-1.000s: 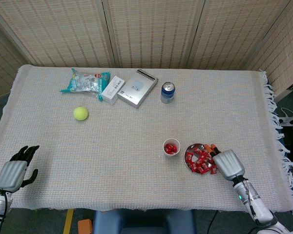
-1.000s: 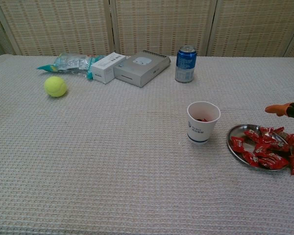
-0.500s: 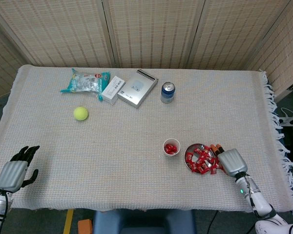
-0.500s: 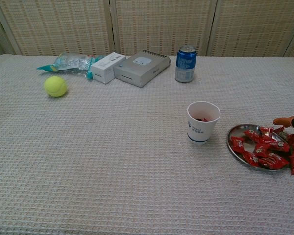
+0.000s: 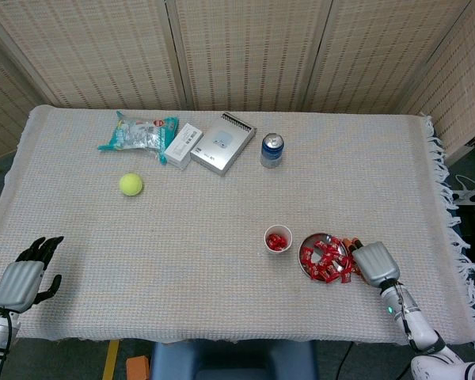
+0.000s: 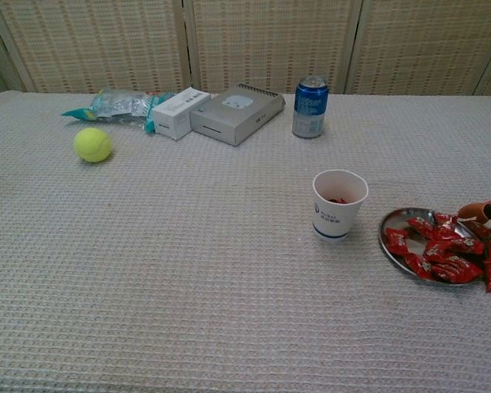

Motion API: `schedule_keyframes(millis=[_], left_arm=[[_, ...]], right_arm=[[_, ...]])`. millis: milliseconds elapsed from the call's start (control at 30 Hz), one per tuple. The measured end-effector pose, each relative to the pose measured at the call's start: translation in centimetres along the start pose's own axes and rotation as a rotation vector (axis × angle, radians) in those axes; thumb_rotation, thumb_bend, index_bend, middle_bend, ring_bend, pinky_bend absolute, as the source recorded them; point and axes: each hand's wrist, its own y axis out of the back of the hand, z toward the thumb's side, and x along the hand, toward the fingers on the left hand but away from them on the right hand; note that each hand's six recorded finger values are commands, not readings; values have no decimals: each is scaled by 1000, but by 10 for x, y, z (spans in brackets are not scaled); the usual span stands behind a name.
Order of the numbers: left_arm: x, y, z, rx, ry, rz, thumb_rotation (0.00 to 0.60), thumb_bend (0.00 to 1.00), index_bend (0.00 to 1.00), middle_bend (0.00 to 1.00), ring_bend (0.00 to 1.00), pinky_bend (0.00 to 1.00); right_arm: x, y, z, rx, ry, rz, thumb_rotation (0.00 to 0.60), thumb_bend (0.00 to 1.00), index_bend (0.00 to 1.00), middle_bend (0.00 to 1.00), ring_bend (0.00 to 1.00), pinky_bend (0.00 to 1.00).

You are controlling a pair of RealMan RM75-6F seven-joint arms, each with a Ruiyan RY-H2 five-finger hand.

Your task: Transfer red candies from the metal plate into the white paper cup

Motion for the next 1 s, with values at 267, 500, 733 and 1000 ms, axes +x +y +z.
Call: schedule_keyframes(millis=[267, 500, 733, 1000], left_arm=[[0, 0, -1, -3, 2, 1, 600, 474, 0, 72, 39, 197], [1, 0, -1, -6, 0, -3, 600, 474, 0, 72, 38, 197], [1, 1, -2, -9, -2, -1, 600, 473, 0, 72, 38, 197], [1, 1, -1, -8, -2, -2, 600, 473, 0, 73, 38, 197]], right_arm=[[1, 2, 2, 22, 3, -5, 600, 165, 328, 306, 733, 1000], [2, 8, 6, 79, 8, -19, 600, 171, 330, 310, 739, 1000], [4, 12, 12, 164, 4, -30, 600, 186, 353, 356, 756, 1000], [4, 6, 18, 190, 3, -19, 600, 197, 394, 376, 771, 1000]])
